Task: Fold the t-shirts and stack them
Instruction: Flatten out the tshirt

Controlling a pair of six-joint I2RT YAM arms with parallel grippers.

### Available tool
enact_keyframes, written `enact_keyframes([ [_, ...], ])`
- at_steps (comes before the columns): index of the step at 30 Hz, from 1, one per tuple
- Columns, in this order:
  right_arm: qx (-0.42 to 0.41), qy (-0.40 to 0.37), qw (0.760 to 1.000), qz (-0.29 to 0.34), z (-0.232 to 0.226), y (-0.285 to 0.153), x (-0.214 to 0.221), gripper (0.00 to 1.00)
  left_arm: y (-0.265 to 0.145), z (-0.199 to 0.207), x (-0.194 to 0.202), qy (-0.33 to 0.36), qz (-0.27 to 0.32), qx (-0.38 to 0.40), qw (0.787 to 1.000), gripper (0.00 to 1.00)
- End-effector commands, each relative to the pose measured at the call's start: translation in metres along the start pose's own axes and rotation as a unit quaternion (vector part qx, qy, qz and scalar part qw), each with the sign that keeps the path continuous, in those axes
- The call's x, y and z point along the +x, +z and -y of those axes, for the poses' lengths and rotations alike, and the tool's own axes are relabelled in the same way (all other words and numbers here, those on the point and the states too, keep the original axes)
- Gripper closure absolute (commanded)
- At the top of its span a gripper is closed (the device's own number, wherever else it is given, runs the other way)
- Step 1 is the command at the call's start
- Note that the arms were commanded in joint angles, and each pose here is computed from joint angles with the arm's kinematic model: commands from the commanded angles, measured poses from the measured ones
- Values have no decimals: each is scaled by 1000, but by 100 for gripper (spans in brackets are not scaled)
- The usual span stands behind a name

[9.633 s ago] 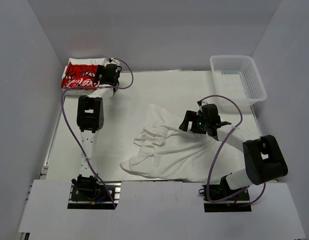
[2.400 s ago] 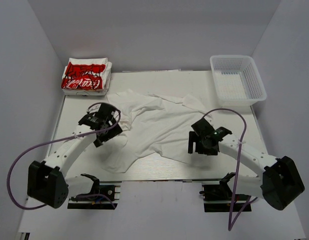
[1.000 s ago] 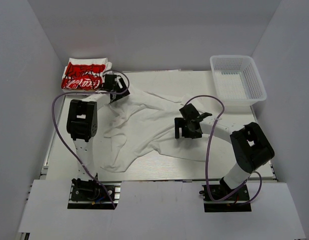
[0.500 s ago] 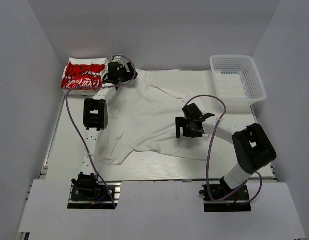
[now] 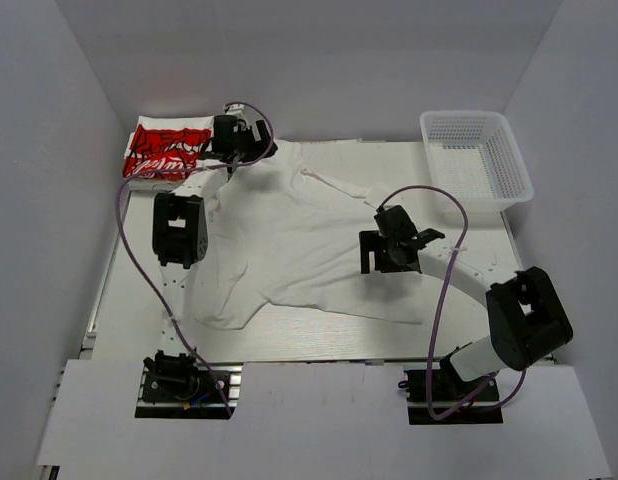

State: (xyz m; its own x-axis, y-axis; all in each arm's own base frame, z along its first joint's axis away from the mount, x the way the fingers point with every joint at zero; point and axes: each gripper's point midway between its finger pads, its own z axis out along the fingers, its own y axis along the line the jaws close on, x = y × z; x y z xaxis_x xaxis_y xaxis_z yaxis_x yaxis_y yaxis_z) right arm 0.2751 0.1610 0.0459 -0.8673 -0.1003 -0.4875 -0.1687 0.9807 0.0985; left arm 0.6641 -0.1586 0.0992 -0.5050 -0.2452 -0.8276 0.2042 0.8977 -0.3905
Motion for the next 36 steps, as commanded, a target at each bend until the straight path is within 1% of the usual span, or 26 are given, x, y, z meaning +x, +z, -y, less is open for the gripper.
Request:
enact_keyframes([
  [1,18,33,998,44,7,-15,-25,10,-90,80,-73,46,53,36,997,1],
  [2,17,39,998,54,5,-16,-34,10,-102,82,-71,41,53,37,997,1],
  [3,23,47,997,63,5,-17,-44,10,-108,78,-32,30,13,30,999,1],
  [4,28,64,995,66,9,-15,-50,10,-119,87,-21,27,6,36,999,1],
  [5,25,72,994,80,6,-19,-65,10,-144,101,-28,16,15,44,999,1],
  [6,27,78,994,72,6,-11,-73,10,-151,100,14,2,-22,46,999,1],
  [7,23,84,993,85,3,-13,-91,10,-159,107,27,-4,-27,58,998,1],
  [8,19,86,994,69,1,-4,-91,10,-169,104,68,-30,-62,61,996,1],
  [9,9,87,993,83,-5,-5,-114,10,-184,125,74,-34,-61,89,994,1],
  [10,8,88,992,87,-5,-3,-121,10,-189,137,77,-36,-47,114,992,1],
  [11,14,93,992,82,-1,9,-124,10,-196,137,106,-47,-72,117,989,1],
  [12,15,92,993,68,-2,21,-122,10,-201,145,116,-54,-82,129,987,1],
  [13,7,94,993,70,-8,25,-136,10,-205,156,127,-48,-91,140,985,1],
  [14,8,98,993,69,-5,30,-141,10,-206,151,142,-53,-103,128,985,1],
  [15,11,95,994,56,-6,45,-141,10,-208,154,150,-52,-111,130,984,1],
  [16,0,89,994,66,-11,47,-150,10,-210,159,158,-48,-117,136,983,1],
  [19,-15,81,995,56,-15,73,-156,10,-213,155,192,-45,-149,127,980,1],
  [20,-19,80,995,64,-17,73,-165,10,-211,148,199,-46,-154,114,980,1],
  [24,19,74,995,67,-1,99,-176,10,-213,134,220,-29,-178,77,980,1],
  [28,38,82,994,62,14,121,-190,10,-224,119,255,-30,-230,62,971,1],
  [29,40,83,995,47,17,135,-184,10,-226,118,263,-32,-242,64,968,1],
  [30,41,89,994,51,24,136,-192,10,-230,114,271,-33,-250,59,966,1],
  [32,43,97,994,18,33,156,-176,10,-232,106,280,-33,-261,46,964,1],
  [33,39,100,994,30,33,155,-188,10,-235,101,285,-33,-271,32,961,1],
  [34,48,108,993,21,43,163,-184,10,-236,97,290,-33,-278,23,960,1],
  [36,60,114,991,31,54,170,-194,10,-239,88,298,-26,-292,4,956,1],
])
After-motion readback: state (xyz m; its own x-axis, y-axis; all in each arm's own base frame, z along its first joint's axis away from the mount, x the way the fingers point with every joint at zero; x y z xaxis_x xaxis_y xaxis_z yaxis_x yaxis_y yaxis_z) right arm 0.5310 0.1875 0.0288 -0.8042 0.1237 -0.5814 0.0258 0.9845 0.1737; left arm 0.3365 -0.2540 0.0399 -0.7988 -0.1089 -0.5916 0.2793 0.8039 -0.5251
